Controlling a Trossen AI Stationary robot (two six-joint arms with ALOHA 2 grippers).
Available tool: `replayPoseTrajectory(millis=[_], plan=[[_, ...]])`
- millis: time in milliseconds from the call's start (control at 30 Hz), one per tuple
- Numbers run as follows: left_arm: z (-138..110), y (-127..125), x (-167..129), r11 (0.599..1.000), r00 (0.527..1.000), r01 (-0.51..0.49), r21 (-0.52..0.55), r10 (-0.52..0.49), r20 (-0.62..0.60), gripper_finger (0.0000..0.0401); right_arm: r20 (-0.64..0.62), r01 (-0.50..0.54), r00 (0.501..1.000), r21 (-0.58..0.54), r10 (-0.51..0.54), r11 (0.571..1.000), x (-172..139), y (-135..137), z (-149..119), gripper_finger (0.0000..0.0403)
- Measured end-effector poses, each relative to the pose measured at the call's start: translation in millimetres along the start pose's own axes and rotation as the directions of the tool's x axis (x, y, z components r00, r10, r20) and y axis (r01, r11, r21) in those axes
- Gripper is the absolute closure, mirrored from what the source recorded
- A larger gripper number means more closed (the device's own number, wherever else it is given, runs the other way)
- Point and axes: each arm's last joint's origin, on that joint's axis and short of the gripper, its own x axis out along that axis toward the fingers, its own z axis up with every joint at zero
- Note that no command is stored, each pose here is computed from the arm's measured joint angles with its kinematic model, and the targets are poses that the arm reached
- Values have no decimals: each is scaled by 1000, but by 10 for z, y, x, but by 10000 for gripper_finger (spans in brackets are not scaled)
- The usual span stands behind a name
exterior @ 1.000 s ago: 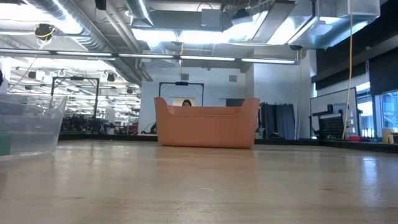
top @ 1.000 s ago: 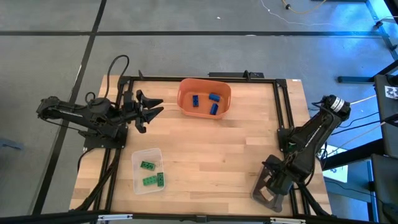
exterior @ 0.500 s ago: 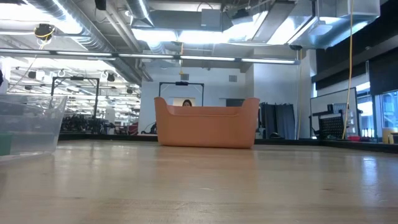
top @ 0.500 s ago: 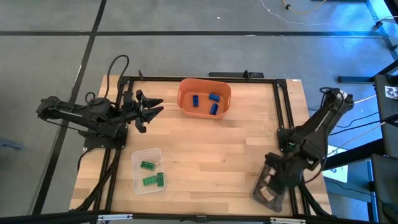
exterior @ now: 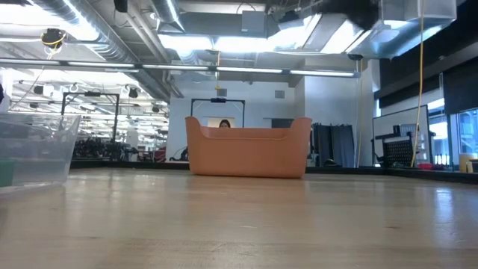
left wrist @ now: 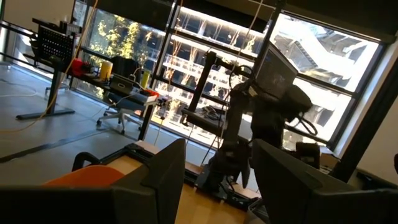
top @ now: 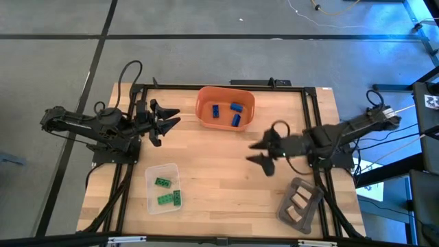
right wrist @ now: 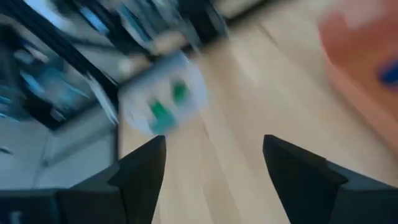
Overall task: Sort & place blocks by color
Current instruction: Return to Home Position
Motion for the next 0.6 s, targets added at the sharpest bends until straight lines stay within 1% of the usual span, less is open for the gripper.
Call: replayPoseTrajectory(millis=[100, 233, 300, 400, 533, 600], plan=[[0, 0, 0, 1000, 1000, 0, 0, 0, 0, 225, 106, -141, 984, -17, 142, 990, 106, -124, 151, 133], [0, 0, 0, 1000, 1000, 0, 0, 0, -1, 225, 183, -268, 947, 0, 264, 963, 248, -381, 133, 133], [-1, 0, 0, 1000, 1000, 0, 1, 0, -1, 225, 255, -289, 926, -1, 280, 957, 276, -475, 130, 133], [-4, 1, 0, 1000, 1000, -1, 2, 1, -3, 225, 353, -306, 887, -37, 299, 951, 259, -522, 196, 133], [-4, 1, 0, 1000, 1000, -1, 2, 1, -3, 225, 406, -251, 855, -224, 324, 942, 208, -469, 311, 133], [-4, 1, 0, 1000, 1000, -1, 2, 1, -3, 225, 425, -228, 840, -285, 337, 931, 173, -426, 380, 133]])
